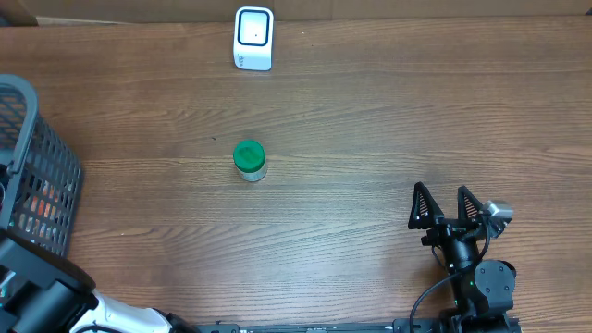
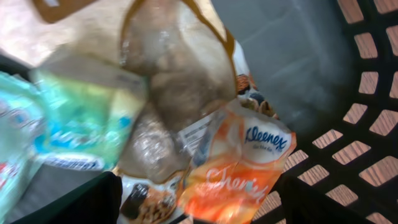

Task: Scan the item barcode
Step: 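Return the left gripper to the basket and grasp the orange Kleenex pack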

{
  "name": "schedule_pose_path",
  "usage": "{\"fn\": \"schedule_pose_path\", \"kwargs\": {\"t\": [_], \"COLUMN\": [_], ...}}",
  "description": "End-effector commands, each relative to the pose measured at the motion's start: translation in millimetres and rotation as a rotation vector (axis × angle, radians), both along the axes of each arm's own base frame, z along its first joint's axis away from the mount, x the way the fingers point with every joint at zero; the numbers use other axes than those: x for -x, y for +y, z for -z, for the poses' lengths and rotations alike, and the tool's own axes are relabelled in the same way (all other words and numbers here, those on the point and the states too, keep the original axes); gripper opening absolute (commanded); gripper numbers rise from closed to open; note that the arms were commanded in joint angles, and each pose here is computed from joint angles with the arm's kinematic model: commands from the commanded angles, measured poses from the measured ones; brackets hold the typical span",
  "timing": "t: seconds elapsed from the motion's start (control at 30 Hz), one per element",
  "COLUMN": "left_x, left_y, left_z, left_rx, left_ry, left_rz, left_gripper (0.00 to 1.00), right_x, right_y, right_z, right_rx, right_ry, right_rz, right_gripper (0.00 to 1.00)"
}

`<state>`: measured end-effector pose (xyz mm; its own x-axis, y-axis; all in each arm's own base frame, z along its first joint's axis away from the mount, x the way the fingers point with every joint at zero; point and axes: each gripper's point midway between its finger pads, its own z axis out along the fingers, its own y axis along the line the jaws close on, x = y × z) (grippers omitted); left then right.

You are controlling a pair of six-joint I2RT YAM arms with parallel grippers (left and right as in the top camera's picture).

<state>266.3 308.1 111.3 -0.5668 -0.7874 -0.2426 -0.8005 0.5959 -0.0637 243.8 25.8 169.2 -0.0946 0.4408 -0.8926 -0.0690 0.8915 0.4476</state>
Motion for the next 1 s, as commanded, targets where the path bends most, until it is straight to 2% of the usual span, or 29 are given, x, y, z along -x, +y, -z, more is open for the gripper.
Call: {"fn": "schedule_pose_path", "kwargs": {"t": [0.0, 0.13, 0.23, 0.3, 0.33, 0.43, 0.53, 0.73, 0.97], "left_x": [-16.1, -31.7, -29.8, -26.7, -26.1, -24.1, -22.5, -29.4, -38.9], "left_y": [-12.5, -18.6, -18.5, -18.7, -19.4, -20.4, -20.7, -12.4, -2.6], "left_z": [20.8, 28.8, 39.4, 47.6, 50.8, 54.0, 49.8, 11.3, -85.8], "left_rx": [0.076, 0.087, 0.080, 0.090, 0.098, 0.112, 0.115, 0.101, 0.031], "left_ry": [-0.036, -0.061, -0.010, 0.018, 0.024, 0.032, 0.040, 0.021, -0.059], "left_rz": [0.113, 0.176, 0.179, 0.176, 0.175, 0.163, 0.160, 0.117, 0.054], "left_gripper": [0.82, 0.81, 0.73, 0.60, 0.47, 0.22, 0.10, 0.05, 0.04], "right_x": [0.4, 0.4, 0.4, 0.4, 0.4, 0.4, 0.4, 0.4, 0.4], "right_y": [2.3, 2.3, 2.3, 2.3, 2.3, 2.3, 2.3, 2.3, 2.3], "right_z": [-0.4, -0.4, -0.4, -0.4, -0.4, -0.4, -0.4, -0.4, -0.3], "right_rx": [0.002, 0.002, 0.002, 0.002, 0.002, 0.002, 0.002, 0.002, 0.002], "right_ry": [-0.010, -0.010, -0.010, -0.010, -0.010, -0.010, -0.010, -0.010, -0.009], "right_rz": [-0.010, -0.010, -0.010, -0.010, -0.010, -0.010, -0.010, -0.010, -0.010], "right_gripper": [1.00, 1.00, 1.00, 1.00, 1.00, 1.00, 1.00, 1.00, 1.00]}}
